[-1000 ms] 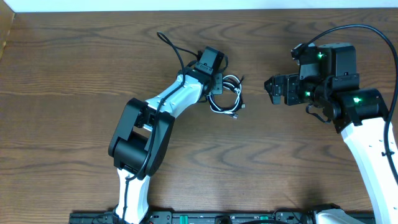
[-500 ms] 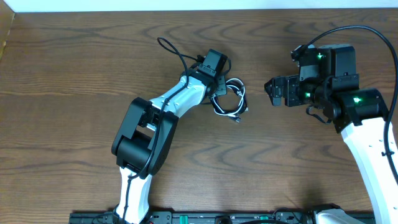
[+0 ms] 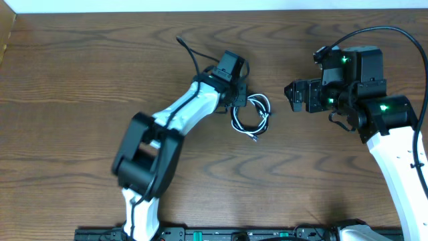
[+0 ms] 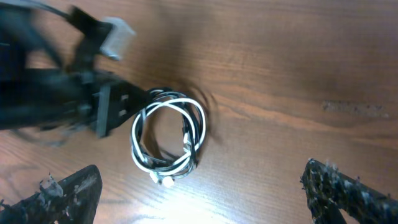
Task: Untangle cables
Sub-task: 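Lower the left gripper onto the bundle and grasp the cables, then lift the bundle with the left gripper and grasp it with the right gripper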
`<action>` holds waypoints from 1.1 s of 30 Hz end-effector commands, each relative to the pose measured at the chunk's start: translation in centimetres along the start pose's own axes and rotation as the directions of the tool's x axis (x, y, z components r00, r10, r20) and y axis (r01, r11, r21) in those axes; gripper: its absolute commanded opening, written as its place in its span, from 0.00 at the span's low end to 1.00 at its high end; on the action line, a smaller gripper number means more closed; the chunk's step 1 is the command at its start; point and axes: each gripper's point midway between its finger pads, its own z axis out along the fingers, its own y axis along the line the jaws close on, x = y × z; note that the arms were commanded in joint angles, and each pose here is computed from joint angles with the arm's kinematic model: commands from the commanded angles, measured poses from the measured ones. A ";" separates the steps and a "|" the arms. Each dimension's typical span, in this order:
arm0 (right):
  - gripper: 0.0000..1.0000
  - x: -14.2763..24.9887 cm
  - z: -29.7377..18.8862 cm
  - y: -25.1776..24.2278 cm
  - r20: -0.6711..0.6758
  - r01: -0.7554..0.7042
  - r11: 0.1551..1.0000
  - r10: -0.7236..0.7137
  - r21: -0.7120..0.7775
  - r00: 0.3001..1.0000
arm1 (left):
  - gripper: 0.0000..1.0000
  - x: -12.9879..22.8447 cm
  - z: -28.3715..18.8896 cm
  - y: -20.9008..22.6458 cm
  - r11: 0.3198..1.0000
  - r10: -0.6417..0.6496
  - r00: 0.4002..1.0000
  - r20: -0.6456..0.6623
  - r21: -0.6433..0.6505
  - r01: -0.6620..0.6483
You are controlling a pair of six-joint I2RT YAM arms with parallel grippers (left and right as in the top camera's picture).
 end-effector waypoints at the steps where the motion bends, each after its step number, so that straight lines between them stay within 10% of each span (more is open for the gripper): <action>1: 0.99 -0.2 0.1 0.2 0.003 -0.026 1.000 0.026 -0.002 1.000 | 0.07 -1.8 -7.1 -6.0 0.961 0.128 0.987 0.099 0.236 -0.148; 9: 0.99 0.2 1.8 0.6 -0.042 -0.115 0.993 0.113 -0.041 0.993 | 0.07 -2.3 -10.9 -8.1 0.935 0.113 0.984 0.140 0.319 -0.153; 20: 0.62 2.1 8.0 2.1 -0.214 -0.248 0.952 0.208 -0.180 0.954 | 0.07 -3.4 -12.3 -6.3 0.895 -0.141 0.989 0.033 0.432 0.114; 33: 0.64 1.4 10.1 10.0 -0.174 -0.088 0.786 -0.026 -0.613 0.984 | 0.07 -6.2 -13.7 -2.8 0.753 -0.495 0.866 -0.069 0.464 0.467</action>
